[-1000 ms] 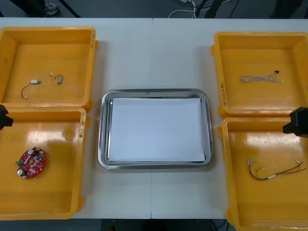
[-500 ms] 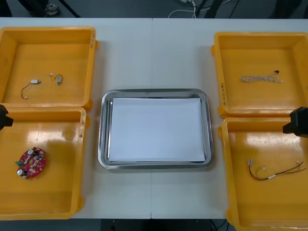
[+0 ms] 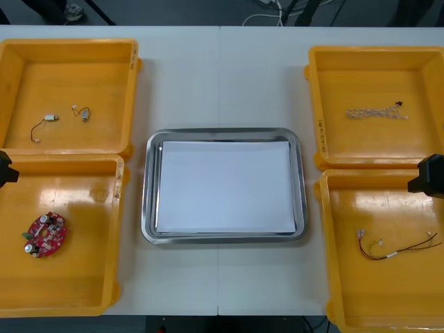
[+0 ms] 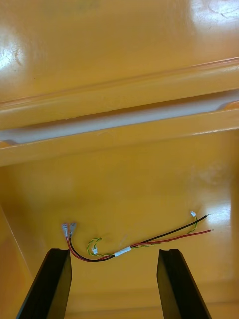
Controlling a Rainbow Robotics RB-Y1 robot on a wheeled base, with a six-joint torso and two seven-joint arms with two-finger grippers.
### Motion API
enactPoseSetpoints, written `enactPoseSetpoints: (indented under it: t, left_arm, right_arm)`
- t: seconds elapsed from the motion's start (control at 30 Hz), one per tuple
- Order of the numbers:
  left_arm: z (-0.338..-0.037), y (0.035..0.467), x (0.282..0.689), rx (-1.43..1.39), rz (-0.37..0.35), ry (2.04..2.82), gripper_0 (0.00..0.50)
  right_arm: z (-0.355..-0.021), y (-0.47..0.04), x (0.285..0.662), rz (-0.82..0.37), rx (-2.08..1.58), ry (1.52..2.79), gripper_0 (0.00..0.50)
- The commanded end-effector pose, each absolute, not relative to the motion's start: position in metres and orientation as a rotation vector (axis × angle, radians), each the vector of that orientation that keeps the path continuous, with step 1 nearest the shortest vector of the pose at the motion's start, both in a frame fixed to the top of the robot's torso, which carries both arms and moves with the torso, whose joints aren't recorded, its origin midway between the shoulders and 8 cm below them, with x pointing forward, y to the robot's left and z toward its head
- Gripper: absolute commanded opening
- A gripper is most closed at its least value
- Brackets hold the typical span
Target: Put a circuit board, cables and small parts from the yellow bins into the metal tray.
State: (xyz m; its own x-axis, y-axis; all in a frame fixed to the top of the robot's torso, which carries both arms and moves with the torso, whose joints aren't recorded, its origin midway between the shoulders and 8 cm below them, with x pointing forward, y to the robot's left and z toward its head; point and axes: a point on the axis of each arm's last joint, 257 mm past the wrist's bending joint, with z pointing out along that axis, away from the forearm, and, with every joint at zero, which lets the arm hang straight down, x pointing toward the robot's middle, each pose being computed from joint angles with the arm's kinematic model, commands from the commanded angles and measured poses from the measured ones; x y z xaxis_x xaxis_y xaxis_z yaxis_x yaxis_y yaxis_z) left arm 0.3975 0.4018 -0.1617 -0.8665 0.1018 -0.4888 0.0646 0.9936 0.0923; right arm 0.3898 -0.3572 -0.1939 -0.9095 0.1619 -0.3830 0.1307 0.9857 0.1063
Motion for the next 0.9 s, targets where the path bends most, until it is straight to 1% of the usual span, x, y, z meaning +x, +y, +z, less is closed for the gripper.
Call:
enactPoseSetpoints:
  t: [0.03, 0.9]
  left_arm:
    - [-0.1624, 0.4051, 0.3924, -0.047, 0.069, 2.618, 0.5]
    - [-0.1624, 0.4051, 0.3924, -0.047, 0.069, 2.618, 0.5]
  right_arm:
    - [-0.1858, -0.3606, 0.3886, 0.103, 0.196, 2.704, 0.5]
    - [-0.1858, -0.3606, 0.3886, 0.103, 0.196, 2.704, 0.5]
